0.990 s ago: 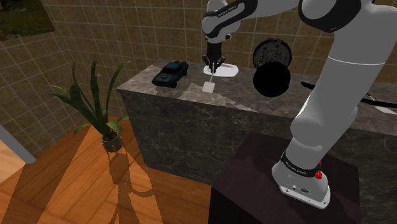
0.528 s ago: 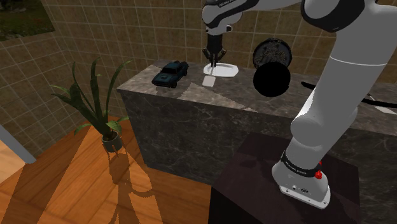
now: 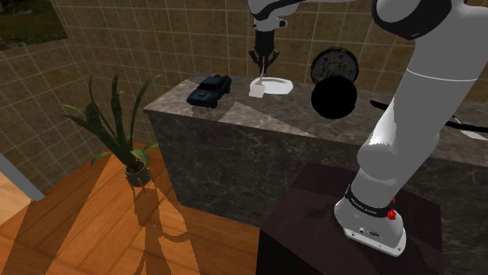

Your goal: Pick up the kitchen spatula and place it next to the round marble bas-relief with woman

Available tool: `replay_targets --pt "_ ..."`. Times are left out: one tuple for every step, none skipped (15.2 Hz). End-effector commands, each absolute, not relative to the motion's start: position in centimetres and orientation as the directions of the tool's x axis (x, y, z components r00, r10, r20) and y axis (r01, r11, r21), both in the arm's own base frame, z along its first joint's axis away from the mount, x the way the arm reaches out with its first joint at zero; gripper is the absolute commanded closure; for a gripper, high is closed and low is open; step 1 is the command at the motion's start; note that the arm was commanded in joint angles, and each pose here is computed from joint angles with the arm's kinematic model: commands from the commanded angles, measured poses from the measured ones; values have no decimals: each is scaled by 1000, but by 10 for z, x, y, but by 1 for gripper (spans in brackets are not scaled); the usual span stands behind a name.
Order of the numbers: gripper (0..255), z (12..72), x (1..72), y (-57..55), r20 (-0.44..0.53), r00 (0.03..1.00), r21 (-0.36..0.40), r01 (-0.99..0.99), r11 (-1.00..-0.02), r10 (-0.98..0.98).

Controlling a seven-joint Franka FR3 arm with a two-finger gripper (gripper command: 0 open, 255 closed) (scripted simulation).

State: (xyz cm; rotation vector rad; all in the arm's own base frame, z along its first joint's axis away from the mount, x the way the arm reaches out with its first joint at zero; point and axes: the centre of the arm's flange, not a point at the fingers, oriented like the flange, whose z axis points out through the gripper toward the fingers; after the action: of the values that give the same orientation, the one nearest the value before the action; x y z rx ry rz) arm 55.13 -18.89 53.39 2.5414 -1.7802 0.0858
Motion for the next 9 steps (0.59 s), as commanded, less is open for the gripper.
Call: replay_targets --pt "255 544 551 -189 66 341 0 -940 -342 -938" --pt "255 550 551 -189 66 341 0 -940 -342 -938" --pt "255 555 551 -189 66 341 0 -940 -342 -938" --pt "255 560 551 -189 66 341 0 -940 -342 -938" --pt "255 566 551 -189 66 341 0 -940 -342 -938" --pt "255 571 551 -189 66 341 0 -940 -342 -938" --pt "255 576 551 -189 66 341 0 -940 -342 -938" --pt "255 581 551 -189 66 341 0 -940 -342 -938" --pt "255 587 551 -189 66 341 0 -940 -342 -938"
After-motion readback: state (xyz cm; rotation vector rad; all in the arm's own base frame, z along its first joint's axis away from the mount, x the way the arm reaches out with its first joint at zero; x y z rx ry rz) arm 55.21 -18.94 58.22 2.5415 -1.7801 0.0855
